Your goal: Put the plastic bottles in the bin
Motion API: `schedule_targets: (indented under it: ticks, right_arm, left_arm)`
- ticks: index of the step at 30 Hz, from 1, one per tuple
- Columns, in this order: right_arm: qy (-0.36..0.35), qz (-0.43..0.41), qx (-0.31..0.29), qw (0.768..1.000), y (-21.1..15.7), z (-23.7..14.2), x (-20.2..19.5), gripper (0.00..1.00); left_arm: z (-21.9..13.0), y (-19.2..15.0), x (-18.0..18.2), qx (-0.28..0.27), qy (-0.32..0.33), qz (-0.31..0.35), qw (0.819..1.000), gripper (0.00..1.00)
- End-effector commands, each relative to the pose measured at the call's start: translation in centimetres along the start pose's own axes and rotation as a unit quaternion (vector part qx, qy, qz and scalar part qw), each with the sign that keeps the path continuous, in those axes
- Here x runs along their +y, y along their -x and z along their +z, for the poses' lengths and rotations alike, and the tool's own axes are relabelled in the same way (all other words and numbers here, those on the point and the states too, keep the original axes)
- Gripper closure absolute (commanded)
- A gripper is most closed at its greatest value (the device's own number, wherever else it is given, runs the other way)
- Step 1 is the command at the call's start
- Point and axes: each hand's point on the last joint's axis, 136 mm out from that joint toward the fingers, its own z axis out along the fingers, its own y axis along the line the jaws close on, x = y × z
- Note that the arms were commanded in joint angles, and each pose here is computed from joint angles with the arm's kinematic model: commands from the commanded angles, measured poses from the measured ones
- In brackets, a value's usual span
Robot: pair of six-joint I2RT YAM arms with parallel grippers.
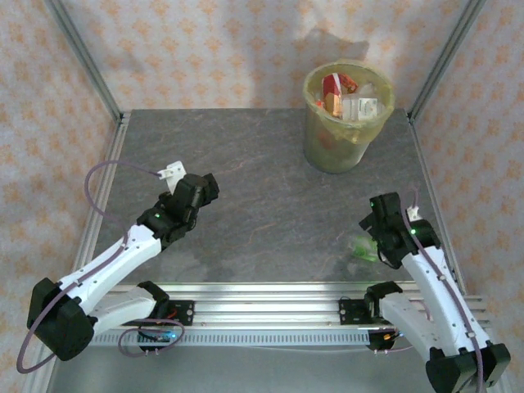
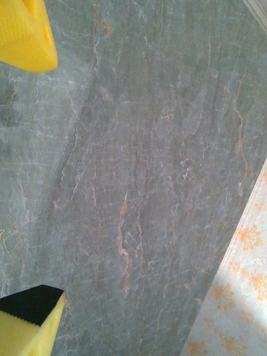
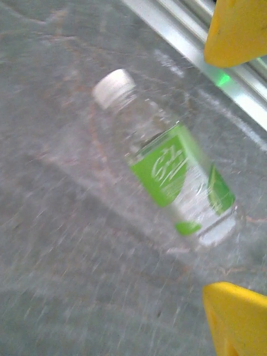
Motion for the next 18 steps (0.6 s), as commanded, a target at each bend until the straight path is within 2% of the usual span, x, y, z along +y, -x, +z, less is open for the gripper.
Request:
schedule_targets:
  ticks: [1,9,18]
  right_arm:
    - [-0.013,0.047,0.04,0.998,-2.2,0.6,-1.5,0.01]
    - [-0.038,0.046,0.072,0.996,-3.9,1.1,-3.2,0.01]
    - [-0.029,0.057,0.081,0.995,-4.6,2.3,-2.8,0.01]
  left_arm:
    - [-0.6,2.4,-0.7,-0.028,-0.007,-0.004,1.0,0.0]
    - [-0.9,2.5,-0.5,-0.033,-0.008,-0.008,0.999,0.0]
    - [-1.1,2.6,-0.4,-0.033,-0.007,-0.009,0.999,0.0]
